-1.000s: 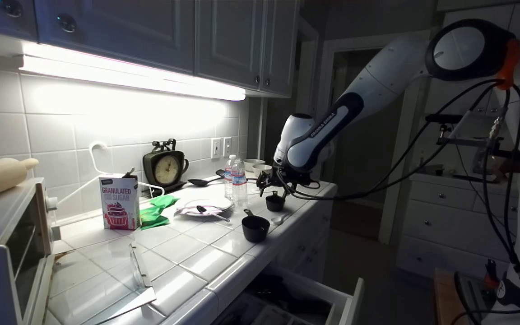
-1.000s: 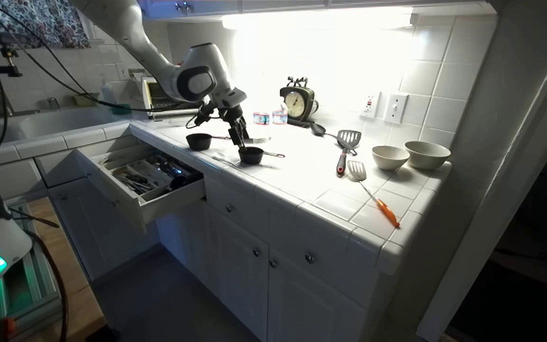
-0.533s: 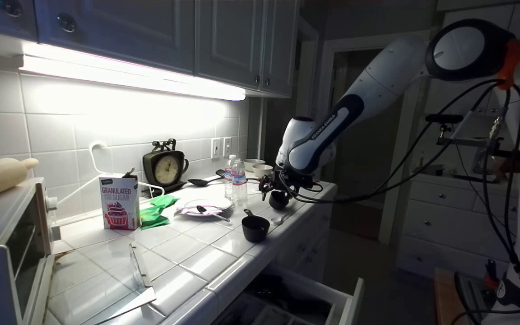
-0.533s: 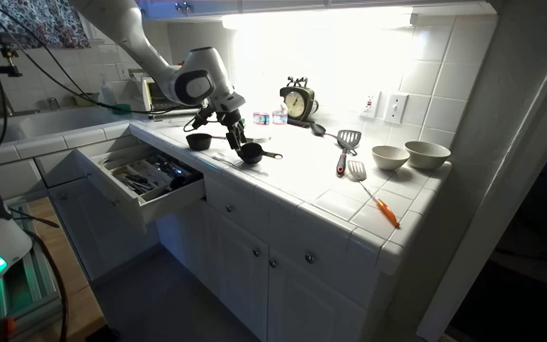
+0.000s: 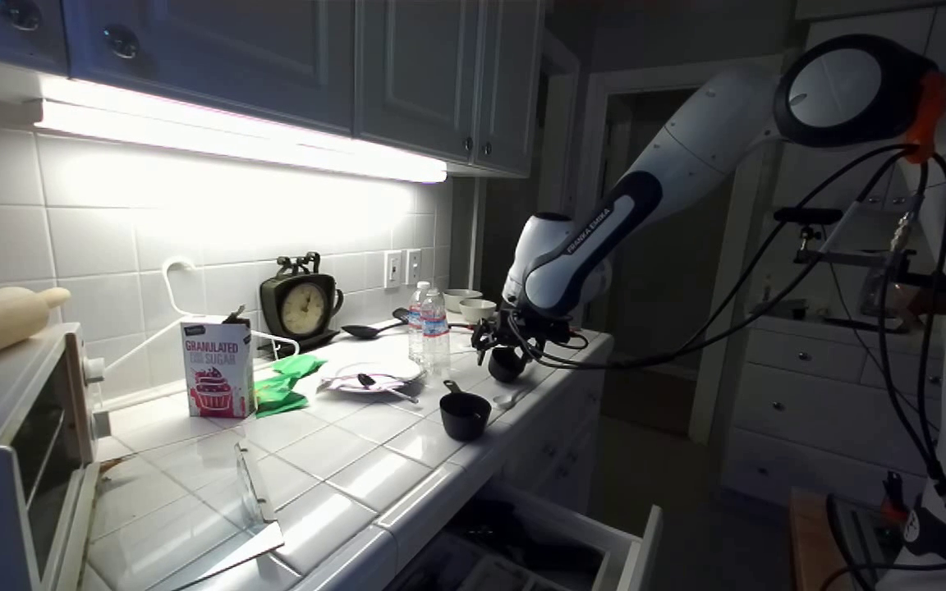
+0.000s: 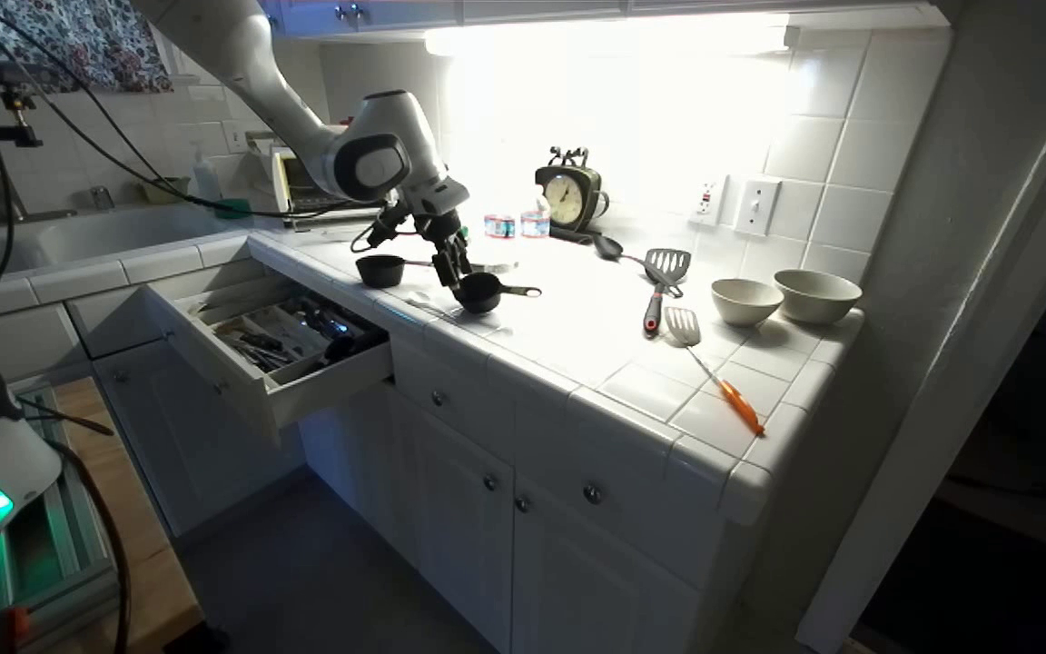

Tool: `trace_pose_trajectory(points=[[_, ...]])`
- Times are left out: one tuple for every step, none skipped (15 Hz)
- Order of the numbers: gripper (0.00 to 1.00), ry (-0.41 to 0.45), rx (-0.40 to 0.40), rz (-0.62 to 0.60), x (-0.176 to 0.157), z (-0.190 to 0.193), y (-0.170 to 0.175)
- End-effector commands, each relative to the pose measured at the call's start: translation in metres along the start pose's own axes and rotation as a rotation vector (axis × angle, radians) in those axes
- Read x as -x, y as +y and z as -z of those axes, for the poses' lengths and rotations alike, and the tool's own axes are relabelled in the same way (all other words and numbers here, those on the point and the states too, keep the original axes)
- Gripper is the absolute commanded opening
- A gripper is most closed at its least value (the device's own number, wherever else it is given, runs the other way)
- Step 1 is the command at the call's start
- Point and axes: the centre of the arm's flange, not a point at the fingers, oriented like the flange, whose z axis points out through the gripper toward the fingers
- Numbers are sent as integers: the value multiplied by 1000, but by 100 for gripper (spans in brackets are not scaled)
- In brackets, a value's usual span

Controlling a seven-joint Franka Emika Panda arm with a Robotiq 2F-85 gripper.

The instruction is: Take the pot out of the other then move the pot on the right to the right

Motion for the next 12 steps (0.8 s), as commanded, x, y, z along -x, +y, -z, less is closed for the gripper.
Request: trace_pose_trajectory(points=[[100,-14,-15,-1,4,-1,8],[100,-15,-13,-2,5,-2,8],[100,-17,-11,-2,5,-3,9],[100,-18,-9,-3,6,-4,10],[100,-20,-6,-4,6,-5,11],[100,-20,-3,-6,6,-7,12],[100,-22,0,-7,6,-8,13],[100,-22,3,-8,6,-10,13],[100,-22,6,-9,6,-11,14],[100,-22,7,-11,5,-12,14],[100,-21,9,-12,4,-12,15],[100,-21,9,-13,4,-13,15]])
